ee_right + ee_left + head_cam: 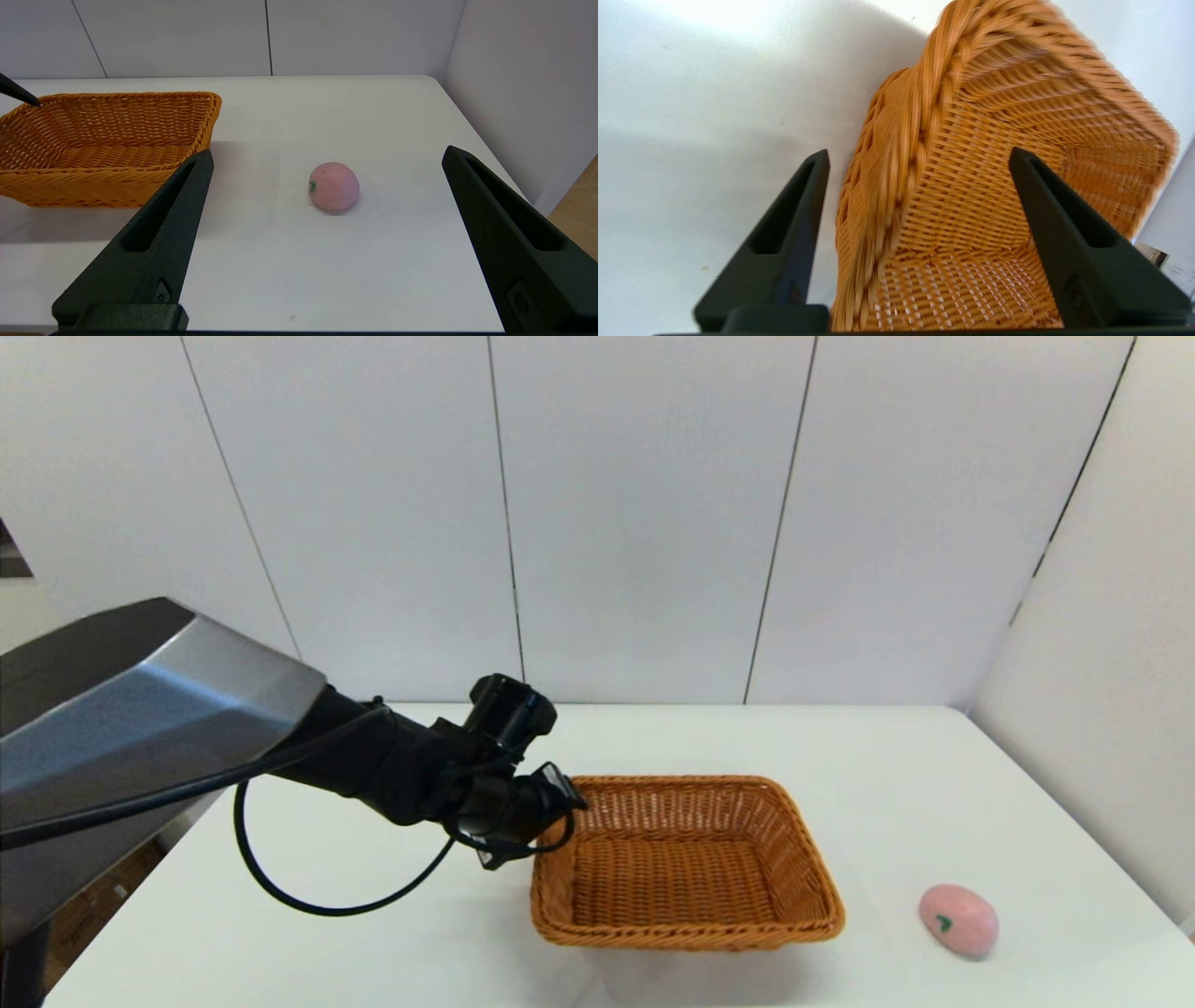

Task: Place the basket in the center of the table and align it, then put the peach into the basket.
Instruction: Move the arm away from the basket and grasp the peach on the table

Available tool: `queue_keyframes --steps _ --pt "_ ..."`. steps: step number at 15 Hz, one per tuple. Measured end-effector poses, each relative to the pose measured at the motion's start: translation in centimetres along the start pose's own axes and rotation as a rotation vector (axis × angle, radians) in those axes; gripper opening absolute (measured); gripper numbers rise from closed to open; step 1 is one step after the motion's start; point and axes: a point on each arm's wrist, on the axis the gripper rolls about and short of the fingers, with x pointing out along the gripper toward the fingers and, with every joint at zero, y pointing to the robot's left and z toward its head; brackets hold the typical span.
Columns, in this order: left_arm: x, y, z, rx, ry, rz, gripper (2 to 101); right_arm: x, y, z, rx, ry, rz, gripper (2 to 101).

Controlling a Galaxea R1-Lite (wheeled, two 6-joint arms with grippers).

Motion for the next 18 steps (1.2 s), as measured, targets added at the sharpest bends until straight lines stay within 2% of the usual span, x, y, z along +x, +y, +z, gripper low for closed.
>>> queue_keyframes --steps 4,8,12,15,18 --pt "-7.2 -0.3 0.8 0.100 -0.085 -0.083 87.1 0.0 0.0 0.0 0.000 0.000 0.000 97.1" --pt "-19.0 1.3 -0.7 0.304 -0.273 -0.197 91.2 0.0 0.0 0.0 0.000 0.000 0.000 97.1" --pt "-29.4 6.6 -4.8 0.498 -0.509 -0.321 93.9 0.0 0.0 0.0 0.000 0.000 0.000 97.1" --pt "-33.8 12.1 -7.7 0.553 -0.727 -0.256 95.2 0.0 0.0 0.0 0.001 0.000 0.000 97.1" --pt "-34.6 16.8 -11.5 0.559 -0.908 -0.154 96.0 0.0 0.0 0.0 0.001 0.000 0.000 97.1"
